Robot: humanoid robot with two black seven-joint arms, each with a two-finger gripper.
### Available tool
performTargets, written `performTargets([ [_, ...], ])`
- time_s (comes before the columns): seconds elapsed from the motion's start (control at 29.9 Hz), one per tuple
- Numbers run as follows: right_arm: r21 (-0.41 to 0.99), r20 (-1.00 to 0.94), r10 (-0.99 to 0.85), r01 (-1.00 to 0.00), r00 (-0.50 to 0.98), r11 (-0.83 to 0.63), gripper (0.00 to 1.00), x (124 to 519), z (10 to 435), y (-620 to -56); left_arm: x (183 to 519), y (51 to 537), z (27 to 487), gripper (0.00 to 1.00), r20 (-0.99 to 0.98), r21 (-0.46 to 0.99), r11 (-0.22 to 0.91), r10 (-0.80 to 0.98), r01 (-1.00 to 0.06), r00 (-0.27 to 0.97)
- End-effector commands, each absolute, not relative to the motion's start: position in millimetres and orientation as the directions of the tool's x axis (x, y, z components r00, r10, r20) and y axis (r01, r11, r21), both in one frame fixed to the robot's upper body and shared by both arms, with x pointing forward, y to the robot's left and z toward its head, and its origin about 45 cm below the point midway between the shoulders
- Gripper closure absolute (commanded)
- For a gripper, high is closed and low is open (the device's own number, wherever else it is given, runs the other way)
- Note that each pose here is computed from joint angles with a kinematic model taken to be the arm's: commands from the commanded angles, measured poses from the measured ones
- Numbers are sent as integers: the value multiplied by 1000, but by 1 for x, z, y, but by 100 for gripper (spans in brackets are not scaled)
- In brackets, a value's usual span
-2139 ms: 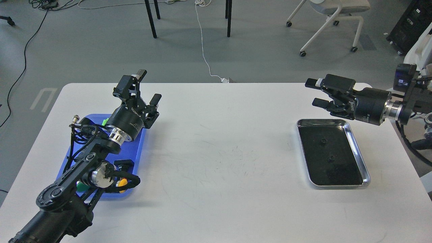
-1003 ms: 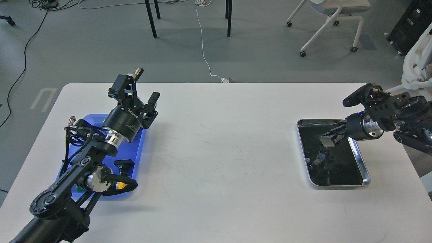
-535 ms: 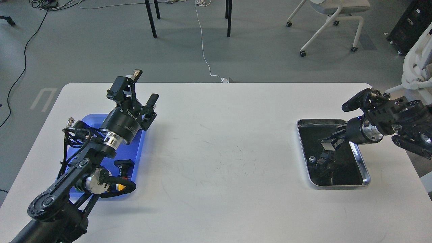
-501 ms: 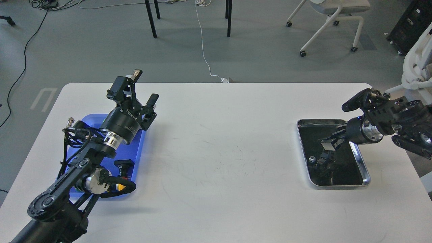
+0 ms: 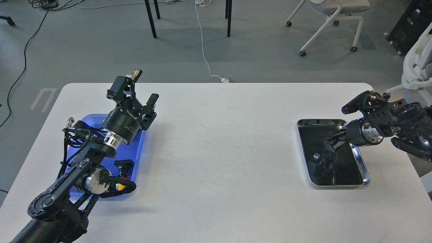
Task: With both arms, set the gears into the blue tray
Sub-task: 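Lower the right gripper and grasp a small black part on the mat, then carry the black part with the right gripper to the table center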
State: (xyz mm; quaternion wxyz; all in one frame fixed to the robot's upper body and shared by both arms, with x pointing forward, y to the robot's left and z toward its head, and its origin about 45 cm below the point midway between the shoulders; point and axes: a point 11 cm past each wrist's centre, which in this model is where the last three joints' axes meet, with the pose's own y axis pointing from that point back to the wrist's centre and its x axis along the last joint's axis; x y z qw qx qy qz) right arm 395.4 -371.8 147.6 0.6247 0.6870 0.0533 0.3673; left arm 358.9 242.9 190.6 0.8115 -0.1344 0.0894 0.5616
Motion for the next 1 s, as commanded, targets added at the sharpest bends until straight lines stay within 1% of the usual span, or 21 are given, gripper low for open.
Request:
performTargets([
  [0.0,899,436,532,-384,726,-213,58,395,146,-372,359,243,191,2,-295,-118,333,888,-935,353],
  [0.03,899,436,532,-384,726,-213,59,395,146,-372,359,243,190,2,-296,-116,333,888,-936,353],
  [0.2,899,436,531,-385,727,-211,78,395,147,-373,359,243,191,2,-295,-118,333,888,-935,353],
  [0.23,899,435,531,-383,727,-212,80,395,146,-372,359,243,191,2,-297,-118,333,887,-935,354],
  [0.37,900,433,531,-381,729,-211,84,394,145,-372,359,243,191,2,-295,-118,333,888,-935,353],
  [0.6,898,437,526,-383,730,-215,84,394,147,-372,359,242,191,2,-298,-119,333,886,-935,354],
  [0.7,889,455,517,-397,725,-227,84,399,154,-369,359,242,191,2,-298,-119,334,886,-935,355],
  [0.8,872,486,516,-430,705,-234,84,409,172,-368,359,242,191,2,-298,-120,334,886,-935,355],
  [0.97,846,532,515,-438,672,-303,84,414,203,-347,359,242,191,2,-296,-120,334,887,-935,354],
])
